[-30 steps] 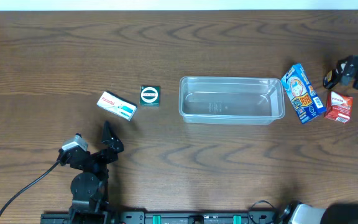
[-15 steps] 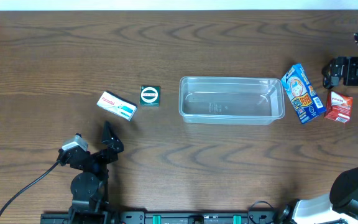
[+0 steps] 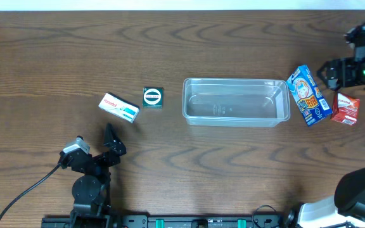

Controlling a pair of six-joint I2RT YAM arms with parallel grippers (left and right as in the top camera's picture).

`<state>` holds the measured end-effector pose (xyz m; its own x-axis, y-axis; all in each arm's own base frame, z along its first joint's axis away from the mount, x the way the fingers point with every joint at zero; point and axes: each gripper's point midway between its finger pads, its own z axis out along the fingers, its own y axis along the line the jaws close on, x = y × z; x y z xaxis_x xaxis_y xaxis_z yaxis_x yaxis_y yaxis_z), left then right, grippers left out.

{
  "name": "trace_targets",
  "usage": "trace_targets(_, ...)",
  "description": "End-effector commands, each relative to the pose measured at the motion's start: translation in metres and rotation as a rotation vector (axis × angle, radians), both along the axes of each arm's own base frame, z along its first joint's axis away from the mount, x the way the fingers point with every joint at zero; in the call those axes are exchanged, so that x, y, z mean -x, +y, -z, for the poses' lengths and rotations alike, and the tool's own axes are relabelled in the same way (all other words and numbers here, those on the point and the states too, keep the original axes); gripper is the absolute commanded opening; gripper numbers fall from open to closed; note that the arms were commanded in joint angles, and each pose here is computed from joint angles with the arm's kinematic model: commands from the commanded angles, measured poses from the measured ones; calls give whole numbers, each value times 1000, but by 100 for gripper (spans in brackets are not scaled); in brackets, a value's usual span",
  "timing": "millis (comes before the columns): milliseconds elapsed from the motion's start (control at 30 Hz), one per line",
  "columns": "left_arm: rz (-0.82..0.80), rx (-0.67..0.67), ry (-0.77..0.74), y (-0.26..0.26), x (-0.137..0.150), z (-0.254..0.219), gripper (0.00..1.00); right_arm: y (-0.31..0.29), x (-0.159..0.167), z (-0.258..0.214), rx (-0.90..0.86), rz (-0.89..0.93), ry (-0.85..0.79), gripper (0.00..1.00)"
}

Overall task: Pack container
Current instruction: 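Move the right gripper over the blue Koolfever box and grasp it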

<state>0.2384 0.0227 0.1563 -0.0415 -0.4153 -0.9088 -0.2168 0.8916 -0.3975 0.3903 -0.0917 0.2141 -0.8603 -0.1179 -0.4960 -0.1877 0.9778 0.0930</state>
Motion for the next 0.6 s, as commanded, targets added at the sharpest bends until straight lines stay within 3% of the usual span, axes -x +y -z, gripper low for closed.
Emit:
trace_targets(0, -17, -19, 35, 4, 0, 15, 98, 5, -7, 28, 102, -46, 84, 91)
trace_targets(100, -17, -19, 35, 4, 0, 15, 98, 3, -13, 45, 170, -51, 133, 84)
trace_targets(467, -17, -19, 35, 4, 0, 15, 98, 5, -22, 95, 131, -44, 241, 74)
trace_targets(567, -17, -19, 35, 4, 0, 15, 98, 4, -22, 109, 122, -47, 271, 67)
